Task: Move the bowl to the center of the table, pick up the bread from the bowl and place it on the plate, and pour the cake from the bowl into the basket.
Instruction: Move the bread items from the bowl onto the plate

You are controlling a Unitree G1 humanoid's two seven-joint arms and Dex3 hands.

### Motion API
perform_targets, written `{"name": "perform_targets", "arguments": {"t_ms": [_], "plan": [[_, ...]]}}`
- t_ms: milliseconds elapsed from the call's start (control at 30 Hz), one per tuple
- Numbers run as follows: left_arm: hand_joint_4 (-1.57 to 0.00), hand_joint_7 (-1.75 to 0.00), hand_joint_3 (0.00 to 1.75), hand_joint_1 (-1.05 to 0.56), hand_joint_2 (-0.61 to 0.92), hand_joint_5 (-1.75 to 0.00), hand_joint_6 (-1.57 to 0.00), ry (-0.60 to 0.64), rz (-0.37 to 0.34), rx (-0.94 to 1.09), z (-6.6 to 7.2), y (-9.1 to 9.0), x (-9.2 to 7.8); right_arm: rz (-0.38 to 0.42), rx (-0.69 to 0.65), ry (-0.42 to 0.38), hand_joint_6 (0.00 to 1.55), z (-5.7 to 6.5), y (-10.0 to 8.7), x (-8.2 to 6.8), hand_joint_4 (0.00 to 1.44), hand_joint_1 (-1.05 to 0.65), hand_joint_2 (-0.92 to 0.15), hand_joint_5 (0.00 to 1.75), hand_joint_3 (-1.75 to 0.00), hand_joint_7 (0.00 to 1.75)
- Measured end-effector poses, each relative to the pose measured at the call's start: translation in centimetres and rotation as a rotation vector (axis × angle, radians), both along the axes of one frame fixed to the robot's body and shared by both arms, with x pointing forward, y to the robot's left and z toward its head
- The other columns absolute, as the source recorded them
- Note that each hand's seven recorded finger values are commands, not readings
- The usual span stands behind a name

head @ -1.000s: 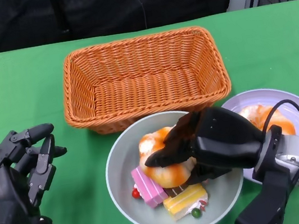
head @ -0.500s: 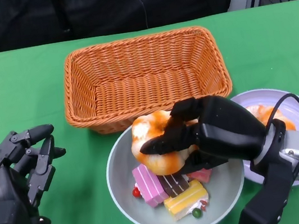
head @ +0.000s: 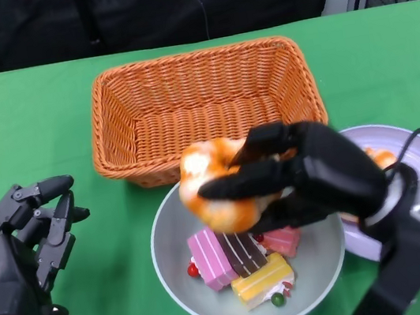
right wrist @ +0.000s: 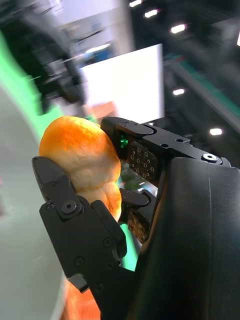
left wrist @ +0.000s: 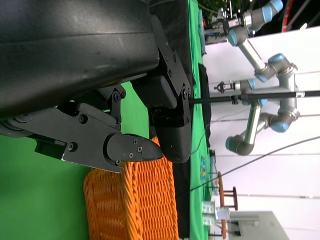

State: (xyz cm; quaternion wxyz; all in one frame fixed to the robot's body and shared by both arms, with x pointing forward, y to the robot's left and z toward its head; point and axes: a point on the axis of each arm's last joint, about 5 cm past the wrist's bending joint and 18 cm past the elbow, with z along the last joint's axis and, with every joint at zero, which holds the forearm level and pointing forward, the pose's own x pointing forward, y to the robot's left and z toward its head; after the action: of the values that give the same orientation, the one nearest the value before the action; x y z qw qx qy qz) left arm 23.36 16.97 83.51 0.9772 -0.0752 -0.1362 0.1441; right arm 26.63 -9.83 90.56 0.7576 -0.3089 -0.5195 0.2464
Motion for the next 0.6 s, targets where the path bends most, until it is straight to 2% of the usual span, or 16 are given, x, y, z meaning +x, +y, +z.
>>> {"name": "perform_targets", "arguments": {"t_ms": [100,233,467,600], "plan": [[-0.81,-0.81,0.27,-0.24,0.92,-1.26,-0.92,0.000,0.005,-0.002,0.0,0.1,0.0,-0.016,0.057,-0.017,1.28,0.9,-1.0,0.1,1.03,-0.22,-0.79,0.92,-0.01,0.02],[-0.81,-0.81,0.27,-0.23,0.92,-1.26,-0.92,0.000,-0.002,-0.001,0.0,0.1,0.0,-0.016,0.048,0.002,1.28,0.7,-1.4,-0.3,1.00,-0.26,-0.80,0.92,-0.02,0.02],[-0.82,-0.81,0.28,-0.23,0.92,-1.26,-0.92,0.010,0.008,-0.004,-0.1,0.4,-0.1,-0.053,0.173,-0.030,1.30,1.5,-2.6,-1.1,0.99,-0.30,-0.81,1.00,-0.02,0.04],[-0.82,-0.82,0.26,-0.24,0.92,-1.27,-0.93,0.010,0.008,-0.014,-0.1,0.4,-0.1,-0.069,0.186,-0.009,1.29,1.3,-3.3,-1.5,0.98,-0.30,-0.83,1.01,-0.02,0.05]]}}
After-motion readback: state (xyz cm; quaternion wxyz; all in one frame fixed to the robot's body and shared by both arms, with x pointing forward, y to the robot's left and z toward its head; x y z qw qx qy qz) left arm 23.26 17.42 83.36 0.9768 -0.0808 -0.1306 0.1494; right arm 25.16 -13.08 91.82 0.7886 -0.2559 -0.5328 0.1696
